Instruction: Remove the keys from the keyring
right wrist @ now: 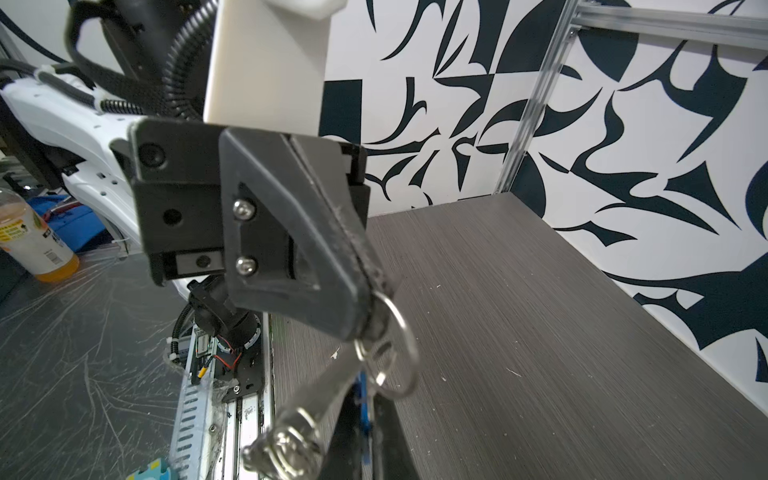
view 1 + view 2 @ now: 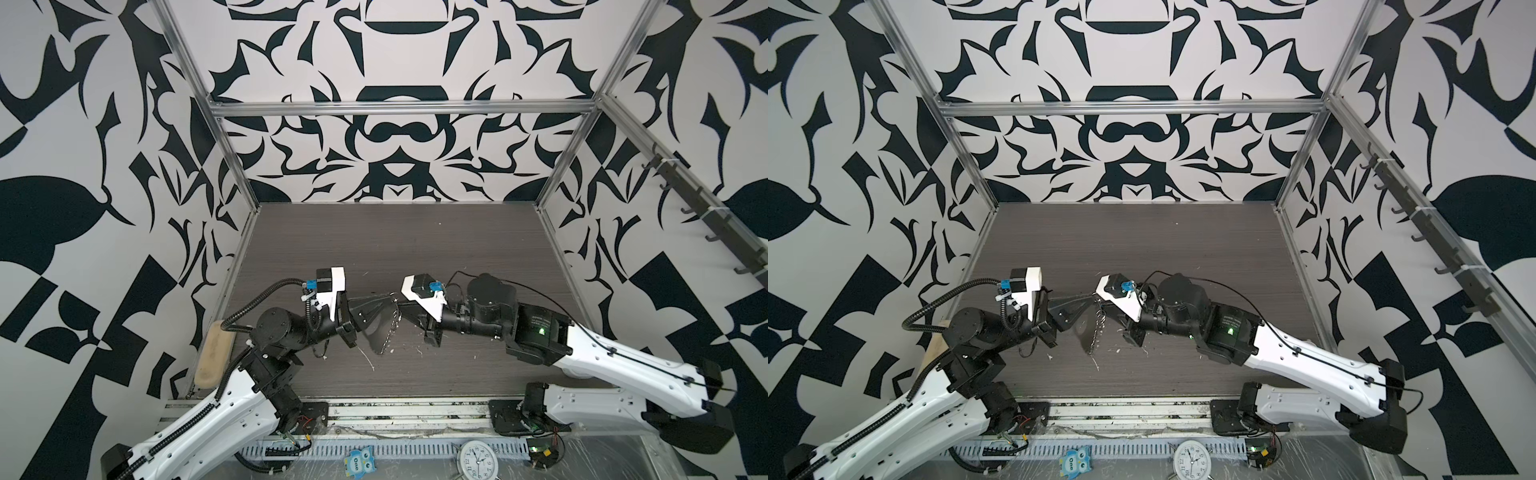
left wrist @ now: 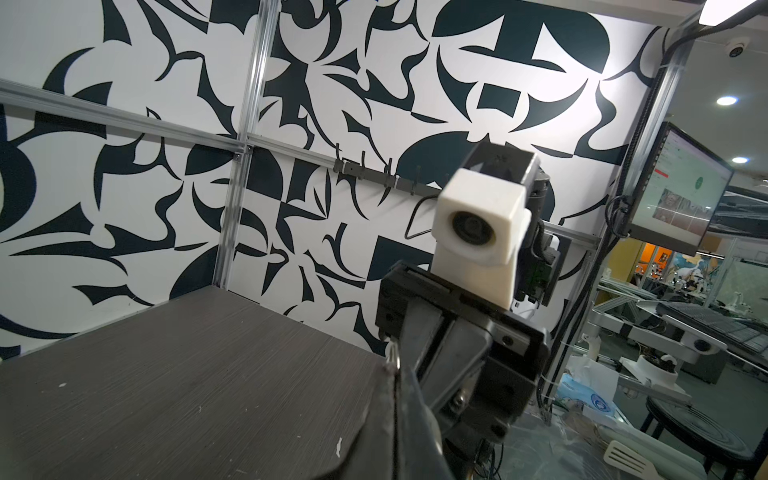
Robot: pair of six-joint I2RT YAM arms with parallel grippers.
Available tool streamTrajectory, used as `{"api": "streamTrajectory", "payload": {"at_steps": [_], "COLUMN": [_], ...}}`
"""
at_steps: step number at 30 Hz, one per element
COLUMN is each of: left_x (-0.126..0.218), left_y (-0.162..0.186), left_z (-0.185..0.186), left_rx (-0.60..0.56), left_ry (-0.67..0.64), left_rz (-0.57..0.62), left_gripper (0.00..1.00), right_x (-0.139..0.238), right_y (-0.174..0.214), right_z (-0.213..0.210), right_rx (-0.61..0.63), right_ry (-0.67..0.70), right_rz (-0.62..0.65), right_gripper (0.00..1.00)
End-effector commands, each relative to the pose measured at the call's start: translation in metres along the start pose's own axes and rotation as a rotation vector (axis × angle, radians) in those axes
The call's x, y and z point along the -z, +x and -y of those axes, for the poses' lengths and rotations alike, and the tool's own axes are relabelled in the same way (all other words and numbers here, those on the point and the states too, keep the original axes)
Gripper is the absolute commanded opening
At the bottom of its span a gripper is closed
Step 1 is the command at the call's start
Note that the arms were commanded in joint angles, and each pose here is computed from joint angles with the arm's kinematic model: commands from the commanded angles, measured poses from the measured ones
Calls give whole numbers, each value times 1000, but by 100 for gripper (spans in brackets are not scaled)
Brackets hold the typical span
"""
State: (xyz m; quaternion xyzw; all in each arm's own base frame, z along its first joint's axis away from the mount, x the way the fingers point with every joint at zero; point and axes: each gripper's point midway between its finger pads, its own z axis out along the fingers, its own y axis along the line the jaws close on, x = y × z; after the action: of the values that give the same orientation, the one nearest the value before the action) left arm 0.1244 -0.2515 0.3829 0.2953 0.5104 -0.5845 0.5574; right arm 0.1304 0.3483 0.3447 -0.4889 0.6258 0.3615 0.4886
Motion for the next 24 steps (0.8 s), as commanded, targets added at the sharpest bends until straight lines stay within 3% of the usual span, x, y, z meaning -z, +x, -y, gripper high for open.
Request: {"api": "streamTrajectory", "payload": {"at_steps": [1, 12, 24], "left_x": [0, 6, 17], "left_y": [-17, -16, -19], "left_z": [7, 11, 14], "left_rx": [-8, -9, -70], "left_ry": [33, 49, -3], "left_rz": [86, 96, 67], "left_gripper": [0, 0, 0], "right_x": [-3, -6, 12], "right_y": [-7, 4, 25], "right_z": [-12, -15, 2], "right_rx": [34, 6, -53], "right_ry": [-50, -61, 58], "right_rz": [-4, -27, -20], "right_gripper": [0, 0, 0]}}
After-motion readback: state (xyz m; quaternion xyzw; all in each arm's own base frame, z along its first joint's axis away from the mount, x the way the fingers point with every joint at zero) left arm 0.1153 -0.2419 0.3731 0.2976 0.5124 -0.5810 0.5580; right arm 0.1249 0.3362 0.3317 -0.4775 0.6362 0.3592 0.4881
